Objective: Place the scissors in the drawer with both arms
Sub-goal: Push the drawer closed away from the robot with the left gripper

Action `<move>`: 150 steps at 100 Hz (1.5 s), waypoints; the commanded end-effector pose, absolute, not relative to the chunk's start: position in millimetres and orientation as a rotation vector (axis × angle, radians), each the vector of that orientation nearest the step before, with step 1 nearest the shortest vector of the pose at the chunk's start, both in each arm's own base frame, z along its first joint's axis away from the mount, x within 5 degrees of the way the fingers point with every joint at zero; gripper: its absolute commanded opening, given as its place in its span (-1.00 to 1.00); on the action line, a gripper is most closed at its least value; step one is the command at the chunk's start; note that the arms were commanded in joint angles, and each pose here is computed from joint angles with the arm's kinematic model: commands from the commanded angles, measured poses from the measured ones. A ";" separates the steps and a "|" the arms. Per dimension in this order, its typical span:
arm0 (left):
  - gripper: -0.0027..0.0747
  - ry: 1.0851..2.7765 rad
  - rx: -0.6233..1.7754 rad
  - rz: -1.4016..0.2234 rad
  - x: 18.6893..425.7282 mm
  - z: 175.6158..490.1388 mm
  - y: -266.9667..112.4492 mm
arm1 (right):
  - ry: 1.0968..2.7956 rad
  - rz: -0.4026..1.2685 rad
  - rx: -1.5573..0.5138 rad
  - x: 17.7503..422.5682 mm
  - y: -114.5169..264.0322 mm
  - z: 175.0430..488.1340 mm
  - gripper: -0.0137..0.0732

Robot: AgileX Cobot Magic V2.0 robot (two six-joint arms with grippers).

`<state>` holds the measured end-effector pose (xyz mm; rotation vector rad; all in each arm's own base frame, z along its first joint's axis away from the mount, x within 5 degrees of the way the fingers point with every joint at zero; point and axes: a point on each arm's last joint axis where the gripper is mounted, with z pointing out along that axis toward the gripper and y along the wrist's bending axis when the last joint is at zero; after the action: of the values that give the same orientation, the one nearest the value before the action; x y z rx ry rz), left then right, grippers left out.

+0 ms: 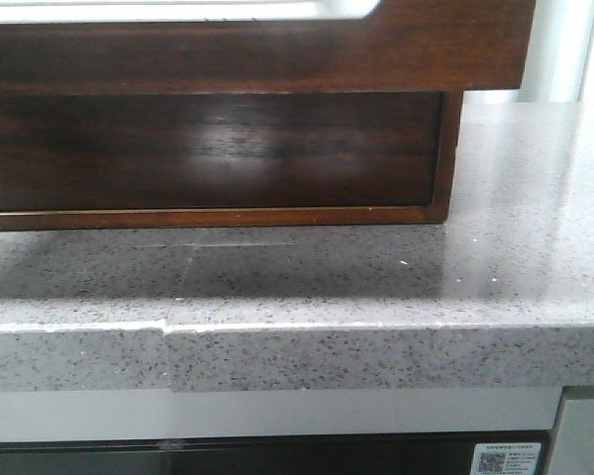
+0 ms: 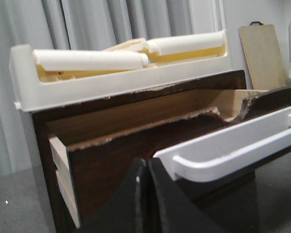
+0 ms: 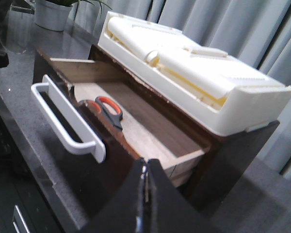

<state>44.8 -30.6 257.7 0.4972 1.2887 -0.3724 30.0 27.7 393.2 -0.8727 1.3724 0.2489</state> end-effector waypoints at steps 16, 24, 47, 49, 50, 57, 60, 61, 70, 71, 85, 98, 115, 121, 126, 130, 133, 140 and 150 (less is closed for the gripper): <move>-0.99 1.341 0.427 -0.483 48.0 243.2 -33.4 | 1.372 0.255 -0.860 31.6 28.5 333.4 -0.80; -0.99 1.357 0.432 -0.480 48.8 238.0 -33.9 | 1.412 0.252 -0.884 36.1 32.6 312.2 -0.80; -0.99 1.384 0.388 -0.527 49.6 233.8 -33.8 | 1.515 0.240 -0.946 44.1 39.5 270.9 -0.80; -0.99 1.383 0.381 -0.535 49.6 234.1 -33.8 | 1.522 0.240 -0.951 44.4 39.7 268.7 -0.80; -0.99 1.386 0.372 -0.543 49.6 234.1 -33.7 | 1.529 0.239 -0.955 44.7 40.0 266.0 -0.80; -0.99 1.402 0.321 -0.595 49.9 234.2 -33.2 | 1.557 0.235 -0.973 45.2 40.5 257.9 -0.80; -0.99 1.405 0.313 -0.602 50.0 234.2 -33.1 | 1.565 0.234 -0.978 45.4 40.7 255.3 -0.80; -0.99 1.405 0.313 -0.602 50.0 234.2 -33.1 | 1.568 0.234 -0.980 45.6 40.8 254.0 -0.80; -0.99 1.405 0.313 -0.602 50.0 234.2 -33.1 | 1.583 0.232 -0.989 46.0 41.1 248.6 -0.80; -0.99 1.405 0.313 -0.602 50.0 234.2 -33.1 | 1.585 0.232 -0.990 46.0 41.2 247.7 -0.80; -0.99 1.405 0.313 -0.602 50.0 234.2 -33.1 | 1.603 0.230 -1.002 46.2 41.3 242.5 -0.80; -0.99 1.405 0.313 -0.602 50.0 234.2 -33.1 | 1.603 0.230 -1.002 46.2 41.3 242.5 -0.80; -0.99 1.405 0.313 -0.602 50.0 234.2 -33.1 | 1.603 0.230 -1.002 46.2 41.3 242.5 -0.80; -0.99 1.405 0.313 -0.602 50.0 234.2 -33.1 | 1.603 0.230 -1.002 46.2 41.3 242.5 -0.80; -0.99 1.407 0.313 -0.602 50.1 233.4 -33.2 | 1.603 0.230 -1.002 46.2 41.3 242.5 -0.80; -0.99 1.408 0.314 -0.602 50.3 231.3 -33.4 | 1.603 0.230 -1.002 46.2 41.3 242.5 -0.80; -0.99 1.415 0.314 -0.599 50.7 228.6 -33.5 | 1.603 0.230 -1.002 46.2 41.3 242.5 -0.80; -0.99 1.439 0.312 -0.587 51.9 220.0 -33.6 | 1.603 0.230 -1.002 46.2 41.3 242.5 -0.80; -0.99 1.507 0.292 -0.540 54.3 208.3 -31.8 | 1.603 0.230 -1.002 46.2 41.3 242.5 -0.80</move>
<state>52.3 -32.7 212.2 0.3284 1.5086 -0.5485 44.2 39.8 229.3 -1.0450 1.6751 0.2220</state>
